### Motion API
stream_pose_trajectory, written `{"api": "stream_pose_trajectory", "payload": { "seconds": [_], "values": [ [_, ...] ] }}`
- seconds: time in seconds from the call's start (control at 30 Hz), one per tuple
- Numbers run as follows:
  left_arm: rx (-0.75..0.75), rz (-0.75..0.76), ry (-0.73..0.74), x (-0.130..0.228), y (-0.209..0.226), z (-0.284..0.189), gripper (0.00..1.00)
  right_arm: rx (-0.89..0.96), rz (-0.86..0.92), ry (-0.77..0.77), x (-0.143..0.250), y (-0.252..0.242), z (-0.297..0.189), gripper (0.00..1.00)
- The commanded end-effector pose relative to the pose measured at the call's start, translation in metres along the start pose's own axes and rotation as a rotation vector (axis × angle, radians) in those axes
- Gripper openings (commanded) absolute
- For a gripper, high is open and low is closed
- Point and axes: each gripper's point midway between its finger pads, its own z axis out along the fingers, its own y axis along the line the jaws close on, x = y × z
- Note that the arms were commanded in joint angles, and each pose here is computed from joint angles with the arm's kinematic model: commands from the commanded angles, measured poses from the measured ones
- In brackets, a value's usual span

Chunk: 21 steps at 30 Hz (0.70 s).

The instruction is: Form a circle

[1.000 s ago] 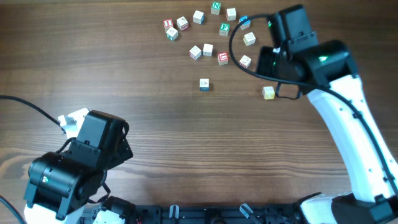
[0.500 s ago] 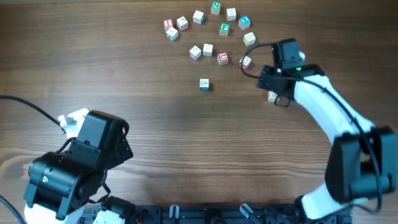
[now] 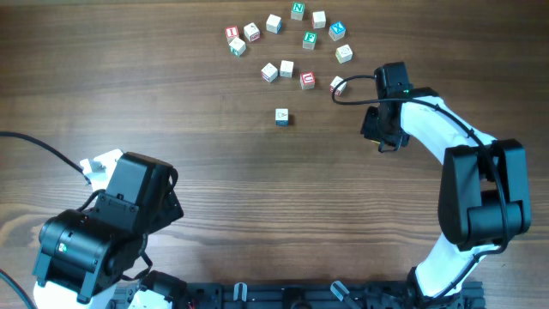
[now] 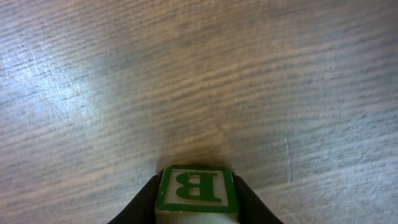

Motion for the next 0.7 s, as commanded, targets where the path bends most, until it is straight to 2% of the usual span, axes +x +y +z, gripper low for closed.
{"api": "stream_pose_trajectory", "payload": {
  "seconds": [0.0, 0.23, 0.37, 0.43, 0.5, 0.67],
  "values": [
    [-0.004, -0.021, 0.001, 0.0, 0.001, 0.001, 1.0, -0.063, -0.006, 0.107, 0.022, 0.011, 0.005, 0.27],
    [-0.004, -0.021, 0.001, 0.0, 0.001, 0.001, 1.0, -0.317, -0.058, 0.127, 0.033, 0.068, -0.031, 0.27],
    [-0.004, -0.021, 0.001, 0.0, 0.001, 0.001, 1.0, -0.34, -0.167, 0.082, 0.046, 0.107, -0.035, 0.27],
    [-0.004, -0.021, 0.001, 0.0, 0.001, 0.001, 1.0, -0.276, -0.236, -0.009, 0.046, 0.121, -0.035, 0.31],
    [-0.004, -0.021, 0.001, 0.0, 0.001, 0.001, 1.0, -0.231, -0.248, -0.075, 0.045, 0.131, -0.036, 0.33],
    [-0.004, -0.021, 0.001, 0.0, 0.001, 0.001, 1.0, -0.27, -0.294, -0.138, 0.046, 0.161, -0.031, 0.33]
  ]
}}
